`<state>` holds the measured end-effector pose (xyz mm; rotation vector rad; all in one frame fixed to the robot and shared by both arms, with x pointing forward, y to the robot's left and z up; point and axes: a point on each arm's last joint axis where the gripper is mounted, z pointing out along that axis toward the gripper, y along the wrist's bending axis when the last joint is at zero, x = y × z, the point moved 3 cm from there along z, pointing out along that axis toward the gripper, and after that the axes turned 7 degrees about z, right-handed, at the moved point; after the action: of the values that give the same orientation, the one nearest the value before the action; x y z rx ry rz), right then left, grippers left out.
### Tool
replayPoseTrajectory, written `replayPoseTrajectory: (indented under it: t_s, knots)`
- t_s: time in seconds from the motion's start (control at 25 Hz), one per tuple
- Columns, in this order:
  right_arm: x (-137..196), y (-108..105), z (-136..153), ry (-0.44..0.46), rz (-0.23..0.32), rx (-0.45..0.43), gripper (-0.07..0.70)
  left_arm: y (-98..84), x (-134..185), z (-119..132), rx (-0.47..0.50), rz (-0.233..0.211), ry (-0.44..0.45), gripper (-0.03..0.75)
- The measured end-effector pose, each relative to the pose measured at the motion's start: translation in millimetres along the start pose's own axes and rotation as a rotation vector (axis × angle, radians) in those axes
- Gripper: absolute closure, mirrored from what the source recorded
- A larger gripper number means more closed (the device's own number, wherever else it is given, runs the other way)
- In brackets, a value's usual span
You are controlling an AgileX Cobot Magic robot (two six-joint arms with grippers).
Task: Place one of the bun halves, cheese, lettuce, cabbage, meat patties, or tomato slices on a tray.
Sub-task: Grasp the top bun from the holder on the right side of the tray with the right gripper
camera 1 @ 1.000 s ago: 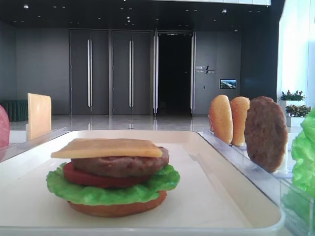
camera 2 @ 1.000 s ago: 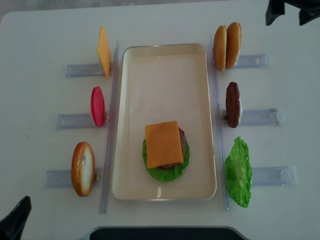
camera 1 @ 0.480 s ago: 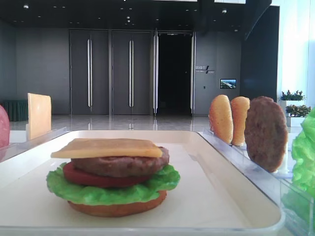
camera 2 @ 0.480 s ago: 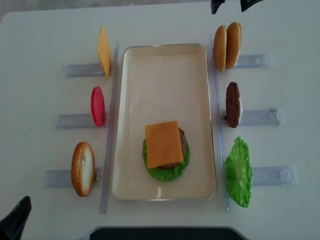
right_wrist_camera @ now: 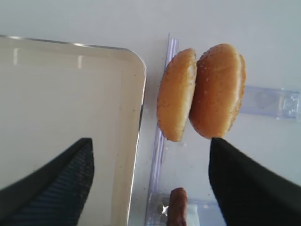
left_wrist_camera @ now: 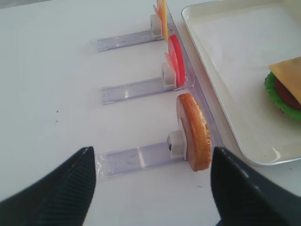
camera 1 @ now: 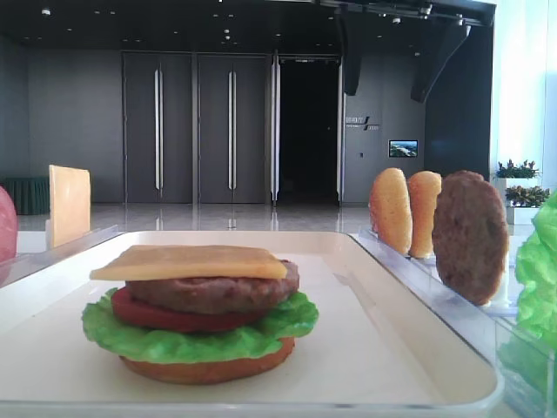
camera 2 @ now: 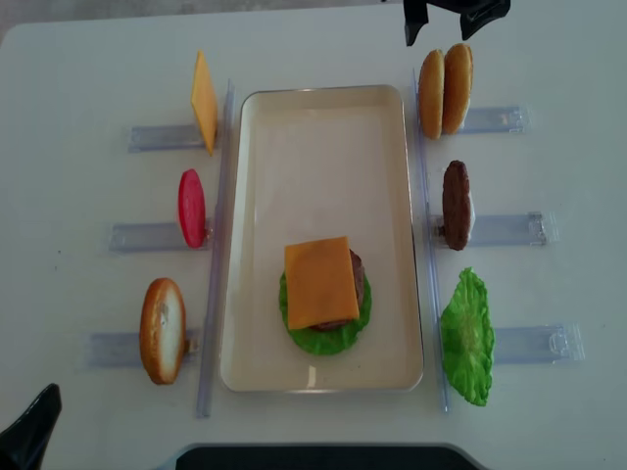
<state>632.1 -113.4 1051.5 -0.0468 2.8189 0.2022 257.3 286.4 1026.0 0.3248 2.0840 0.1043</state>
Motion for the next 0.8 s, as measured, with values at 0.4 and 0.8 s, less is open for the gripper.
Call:
replayPoseTrajectory:
  t_s: [0.4,0.8]
  knots:
    - [-1,-4,19,0.027,-0.017,0.047,0.141,0.0,0,0,0.0,0.0,0.0,0.136]
    - [0,-4,43,0.073,-0.03,0.065,0.141,0.0,0,0,0.0,0.0,0.0,0.136]
